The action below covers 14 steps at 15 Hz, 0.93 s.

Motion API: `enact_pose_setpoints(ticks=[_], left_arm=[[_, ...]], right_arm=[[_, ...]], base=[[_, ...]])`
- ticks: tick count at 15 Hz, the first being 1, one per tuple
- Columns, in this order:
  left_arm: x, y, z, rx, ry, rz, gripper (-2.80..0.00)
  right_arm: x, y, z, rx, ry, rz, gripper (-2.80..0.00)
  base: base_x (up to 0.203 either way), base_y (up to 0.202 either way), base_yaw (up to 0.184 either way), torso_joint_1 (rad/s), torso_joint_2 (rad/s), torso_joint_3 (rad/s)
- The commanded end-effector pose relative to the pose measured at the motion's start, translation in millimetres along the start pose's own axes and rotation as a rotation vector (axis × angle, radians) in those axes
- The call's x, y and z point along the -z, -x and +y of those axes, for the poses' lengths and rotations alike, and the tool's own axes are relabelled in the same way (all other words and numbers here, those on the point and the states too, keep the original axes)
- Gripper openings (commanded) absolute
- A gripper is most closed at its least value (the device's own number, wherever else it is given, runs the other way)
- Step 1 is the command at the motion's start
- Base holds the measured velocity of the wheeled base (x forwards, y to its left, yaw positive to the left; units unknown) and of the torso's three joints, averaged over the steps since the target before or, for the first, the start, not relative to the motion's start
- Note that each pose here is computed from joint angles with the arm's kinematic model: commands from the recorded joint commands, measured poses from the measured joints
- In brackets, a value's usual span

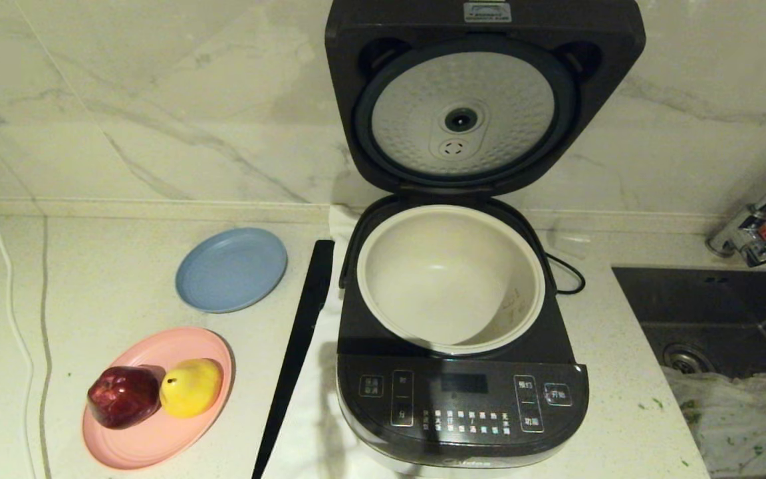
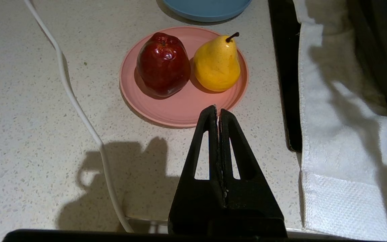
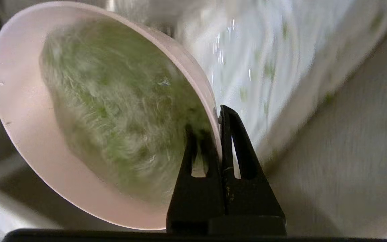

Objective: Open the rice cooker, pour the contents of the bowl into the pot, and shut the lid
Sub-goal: Fill a bowl with water from the tap, then pour the water from the bowl into the rice cooker

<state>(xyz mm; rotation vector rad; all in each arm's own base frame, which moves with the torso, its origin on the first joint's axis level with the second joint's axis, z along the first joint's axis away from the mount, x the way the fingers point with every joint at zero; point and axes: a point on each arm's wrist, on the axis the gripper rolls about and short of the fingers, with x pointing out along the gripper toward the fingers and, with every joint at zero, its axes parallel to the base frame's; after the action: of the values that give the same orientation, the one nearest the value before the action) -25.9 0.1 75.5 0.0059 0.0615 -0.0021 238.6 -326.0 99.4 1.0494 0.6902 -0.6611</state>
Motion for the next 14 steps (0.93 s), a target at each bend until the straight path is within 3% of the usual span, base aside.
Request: enact_pose_setpoints(ticks=[1,6,11,14], left_arm=[[0.2,0.1,0.0,0.0,0.0,0.0,-2.8],[0.2,0.1,0.0,0.0,0.0,0.0,-2.8],[0.2,0.1,0.0,0.0,0.0,0.0,-2.8],[0.2,0.1,0.0,0.0,0.0,0.0,-2.8]], right_arm=[[26.1,30.9,14.7,-0.012,0.058,0.011,-2.8],[95.3,87.8,55.5,-0.068,0.241,0.057,-2.8],[175.4,160.3,101.8,-0.138,0.427,0.22,-2.8],[204.8,192.5,117.9,-0.178,0.513,0.305,-2.8]], base=[[0.0,0.0,0.0,0.0,0.0,0.0],[0.0,0.0,0.0,0.0,0.0,0.0],[0.0,0.0,0.0,0.0,0.0,0.0],[0.0,0.0,0.0,0.0,0.0,0.0]])
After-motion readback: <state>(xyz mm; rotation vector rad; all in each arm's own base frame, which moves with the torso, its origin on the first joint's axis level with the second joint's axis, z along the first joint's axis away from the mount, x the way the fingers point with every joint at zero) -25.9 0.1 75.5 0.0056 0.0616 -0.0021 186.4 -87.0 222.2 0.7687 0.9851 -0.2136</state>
